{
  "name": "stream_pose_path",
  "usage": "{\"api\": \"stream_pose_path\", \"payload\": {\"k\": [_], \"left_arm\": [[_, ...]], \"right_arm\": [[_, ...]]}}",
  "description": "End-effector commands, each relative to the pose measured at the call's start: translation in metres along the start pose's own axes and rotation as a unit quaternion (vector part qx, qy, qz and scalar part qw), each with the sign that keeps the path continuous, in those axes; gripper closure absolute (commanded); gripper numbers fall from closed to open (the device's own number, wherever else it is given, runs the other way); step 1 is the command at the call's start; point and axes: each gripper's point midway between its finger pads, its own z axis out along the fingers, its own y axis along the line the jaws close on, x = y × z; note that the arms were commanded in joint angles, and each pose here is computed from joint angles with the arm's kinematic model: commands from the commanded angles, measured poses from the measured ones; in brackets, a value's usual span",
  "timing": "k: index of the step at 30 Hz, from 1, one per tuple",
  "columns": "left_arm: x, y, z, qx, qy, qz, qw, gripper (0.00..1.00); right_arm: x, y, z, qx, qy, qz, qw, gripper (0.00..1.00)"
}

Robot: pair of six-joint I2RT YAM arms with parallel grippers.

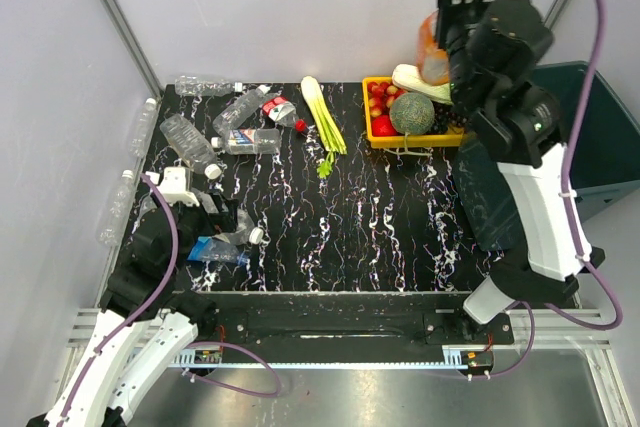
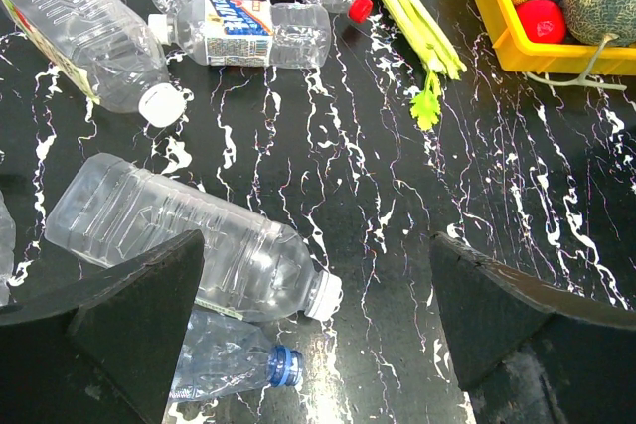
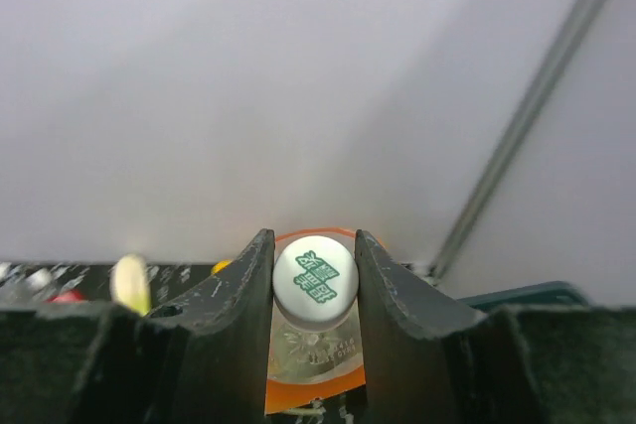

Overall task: Put the plastic bottles in the bin
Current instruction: Pick up the plastic bottle at the center of the board, then place the plastic bottle in the trash bin.

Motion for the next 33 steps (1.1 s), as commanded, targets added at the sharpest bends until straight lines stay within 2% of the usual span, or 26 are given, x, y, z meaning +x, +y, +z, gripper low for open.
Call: {"api": "stream_pose_path", "payload": {"k": [1,6,10,15,22,25,33], "left_arm": [[-0.003,-0.005,0.003,0.009,0.0,-0.001,1.0,0.01],[-0.002,-0.004,0.004,0.006,0.002,-0.003,1.0,0.01],[-0.002,-0.006,0.004,0.01,0.003,-0.004,1.0,0.01],[0.0,-0.005,0.005,0.008,0.007,-0.003,1.0,0.01],[0.001,-0.005,0.006,0.006,0.008,-0.004,1.0,0.01],[0.003,-0.005,0.008,0.005,0.013,-0.003,1.0,0.01],[0.01,0.009,0.015,-0.045,0.033,-0.008,0.998,0.01]], "right_arm": [[-0.034,-0.07,-0.014,0.121,-0.032,-0.049,0.991,0.81],[-0.03,-0.141,-0.021,0.226,-0.026,-0.072,0.971,0.81],[0.0,-0.184,-0.027,0.297,0.019,-0.104,0.949,0.81],[0.057,-0.192,-0.032,0.299,0.062,-0.107,0.946,0.8],[0.135,-0.21,-0.046,0.35,0.144,-0.141,0.915,0.75],[0.151,-0.214,-0.057,0.36,0.151,-0.131,0.911,0.66],[0.152,-0.199,-0.065,0.297,0.138,-0.071,0.942,0.34]]}}
